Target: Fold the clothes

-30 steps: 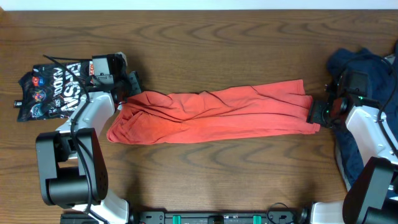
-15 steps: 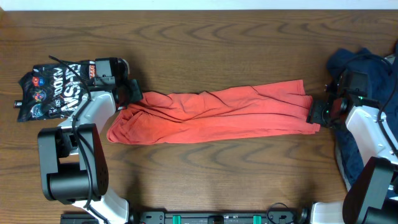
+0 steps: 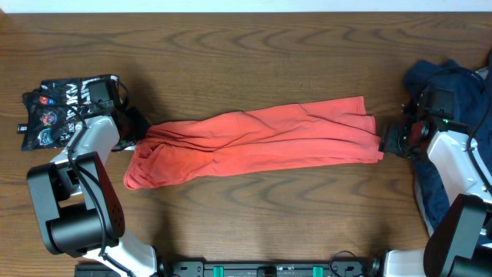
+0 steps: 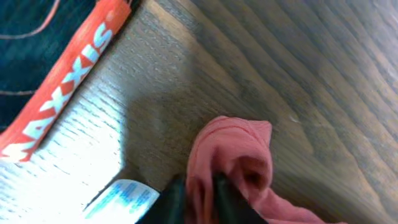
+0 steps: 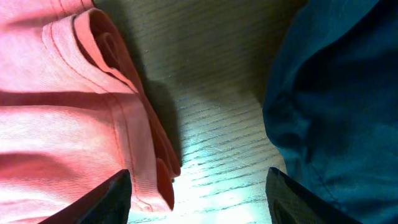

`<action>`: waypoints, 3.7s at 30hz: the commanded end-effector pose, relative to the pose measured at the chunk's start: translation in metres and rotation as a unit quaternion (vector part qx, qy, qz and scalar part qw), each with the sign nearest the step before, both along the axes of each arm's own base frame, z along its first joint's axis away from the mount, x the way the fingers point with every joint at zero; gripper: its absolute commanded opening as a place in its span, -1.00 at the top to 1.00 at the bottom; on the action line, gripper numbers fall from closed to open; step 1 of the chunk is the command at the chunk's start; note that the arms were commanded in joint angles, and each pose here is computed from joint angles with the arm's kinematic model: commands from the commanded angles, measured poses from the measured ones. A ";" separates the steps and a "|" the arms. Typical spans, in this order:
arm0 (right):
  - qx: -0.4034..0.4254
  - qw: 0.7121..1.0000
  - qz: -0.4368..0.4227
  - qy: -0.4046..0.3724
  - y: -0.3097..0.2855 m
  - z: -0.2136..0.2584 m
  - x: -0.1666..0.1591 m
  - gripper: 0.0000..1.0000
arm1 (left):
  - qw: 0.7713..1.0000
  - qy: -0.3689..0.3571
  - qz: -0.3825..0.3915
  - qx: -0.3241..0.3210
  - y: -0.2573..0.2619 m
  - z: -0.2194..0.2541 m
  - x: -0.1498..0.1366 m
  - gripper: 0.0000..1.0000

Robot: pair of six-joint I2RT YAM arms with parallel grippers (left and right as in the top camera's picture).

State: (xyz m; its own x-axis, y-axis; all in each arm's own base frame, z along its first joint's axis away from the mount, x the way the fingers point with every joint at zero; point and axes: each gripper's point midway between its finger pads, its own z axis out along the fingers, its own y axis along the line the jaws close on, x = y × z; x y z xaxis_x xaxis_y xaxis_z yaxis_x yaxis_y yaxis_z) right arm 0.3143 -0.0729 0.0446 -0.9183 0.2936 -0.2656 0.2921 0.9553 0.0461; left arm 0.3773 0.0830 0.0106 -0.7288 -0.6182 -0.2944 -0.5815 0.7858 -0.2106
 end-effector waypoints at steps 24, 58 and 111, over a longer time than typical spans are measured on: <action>0.198 0.954 0.211 -0.073 0.107 -0.049 0.048 -0.69 | 0.995 0.007 -0.097 0.021 -0.041 0.098 -0.054 -0.96; 0.024 0.993 0.114 -0.031 0.119 0.025 0.038 0.98 | 0.992 0.074 -0.099 0.003 -0.047 0.087 -0.086 -0.97; 0.088 0.965 0.246 -0.020 0.244 -0.024 0.027 -0.39 | 0.992 0.082 -0.099 0.001 -0.048 0.082 -0.091 -0.97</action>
State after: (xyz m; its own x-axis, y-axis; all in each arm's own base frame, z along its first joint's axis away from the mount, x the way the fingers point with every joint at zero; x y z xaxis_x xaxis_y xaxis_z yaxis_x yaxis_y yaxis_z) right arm 0.3516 0.1430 0.0269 -0.9432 -0.0966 -0.3178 -0.1436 0.9813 0.1282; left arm 0.2900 0.0357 0.0963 -0.8672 -0.4666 -0.1740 -0.4488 0.8837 -0.1330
